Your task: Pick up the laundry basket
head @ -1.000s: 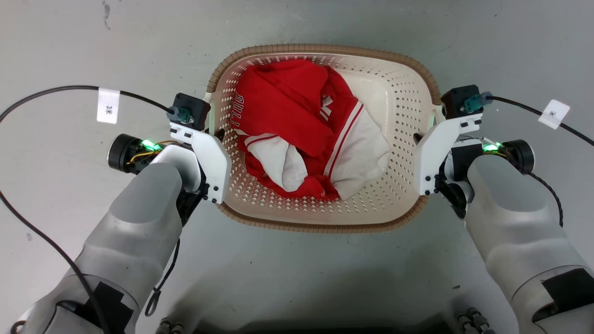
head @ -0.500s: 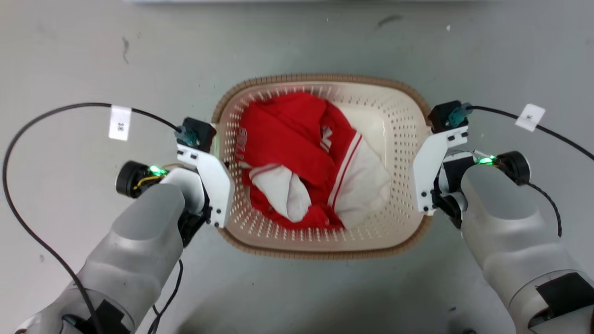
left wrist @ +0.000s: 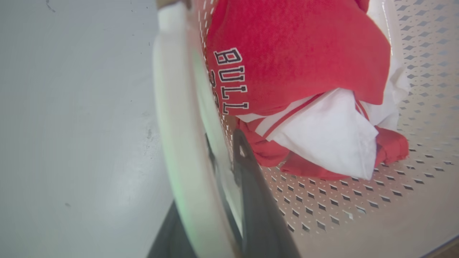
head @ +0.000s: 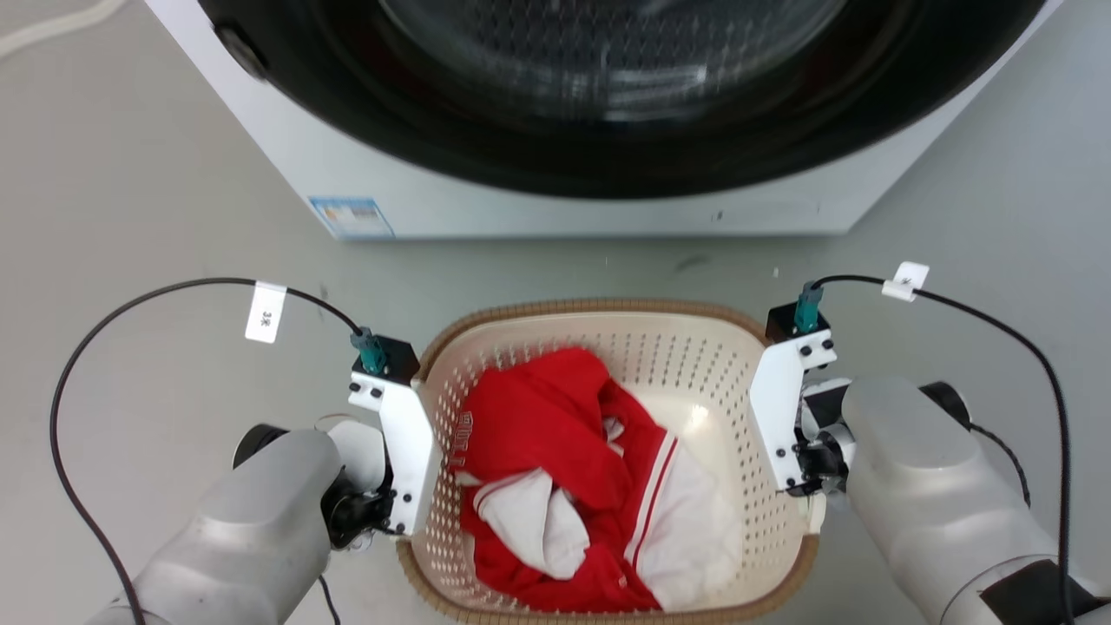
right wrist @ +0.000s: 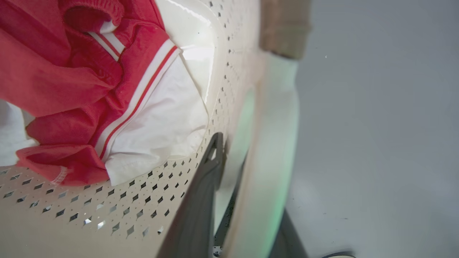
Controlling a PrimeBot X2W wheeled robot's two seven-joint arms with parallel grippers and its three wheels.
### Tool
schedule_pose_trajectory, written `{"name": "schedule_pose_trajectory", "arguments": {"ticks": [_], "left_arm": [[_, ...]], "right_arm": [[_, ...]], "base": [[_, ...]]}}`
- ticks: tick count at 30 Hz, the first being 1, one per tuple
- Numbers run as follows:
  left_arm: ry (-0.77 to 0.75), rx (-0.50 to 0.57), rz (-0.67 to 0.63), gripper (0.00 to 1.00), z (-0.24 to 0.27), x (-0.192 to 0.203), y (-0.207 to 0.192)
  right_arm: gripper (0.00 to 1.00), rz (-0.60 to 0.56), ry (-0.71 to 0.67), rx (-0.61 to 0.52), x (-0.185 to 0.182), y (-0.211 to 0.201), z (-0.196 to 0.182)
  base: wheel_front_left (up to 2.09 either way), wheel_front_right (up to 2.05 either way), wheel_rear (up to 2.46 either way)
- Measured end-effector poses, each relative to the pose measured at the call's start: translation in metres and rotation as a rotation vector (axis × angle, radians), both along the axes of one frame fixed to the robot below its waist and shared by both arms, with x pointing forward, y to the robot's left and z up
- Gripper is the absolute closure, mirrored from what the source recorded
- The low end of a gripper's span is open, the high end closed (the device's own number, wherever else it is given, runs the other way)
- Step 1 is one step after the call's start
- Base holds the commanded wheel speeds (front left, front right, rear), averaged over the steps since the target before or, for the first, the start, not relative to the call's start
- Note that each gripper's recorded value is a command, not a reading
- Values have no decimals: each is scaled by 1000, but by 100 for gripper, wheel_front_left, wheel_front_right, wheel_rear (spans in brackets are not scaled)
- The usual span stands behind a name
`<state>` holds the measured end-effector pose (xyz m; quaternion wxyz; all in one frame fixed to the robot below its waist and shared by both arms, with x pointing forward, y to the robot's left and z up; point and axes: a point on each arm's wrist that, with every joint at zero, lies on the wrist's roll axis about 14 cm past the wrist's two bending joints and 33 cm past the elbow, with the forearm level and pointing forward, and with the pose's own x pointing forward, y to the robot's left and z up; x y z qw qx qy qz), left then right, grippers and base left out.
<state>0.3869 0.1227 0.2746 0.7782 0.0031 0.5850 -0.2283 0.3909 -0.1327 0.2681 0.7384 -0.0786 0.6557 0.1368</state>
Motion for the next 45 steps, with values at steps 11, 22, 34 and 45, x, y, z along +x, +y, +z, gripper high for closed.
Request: {"name": "schedule_pose_trajectory", "arguments": {"ticks": [11,22,34,45], "left_arm": [[-55,21,-44,100,80,-24,11],[-68,32,-53,100,111,-47,17],[-53,37,-57,100,119,-59,19],[-40,34,-52,100,119,-61,20]], "right_arm": [[100,2,-37,7,-24,8,79],[100,29,-62,13,-43,16,115],[100,33,-56,21,-53,19,123],[100,29,-53,26,-55,20,121]], "base": [[0,0,0],[0,0,0],[0,0,0],[0,0,0]]}}
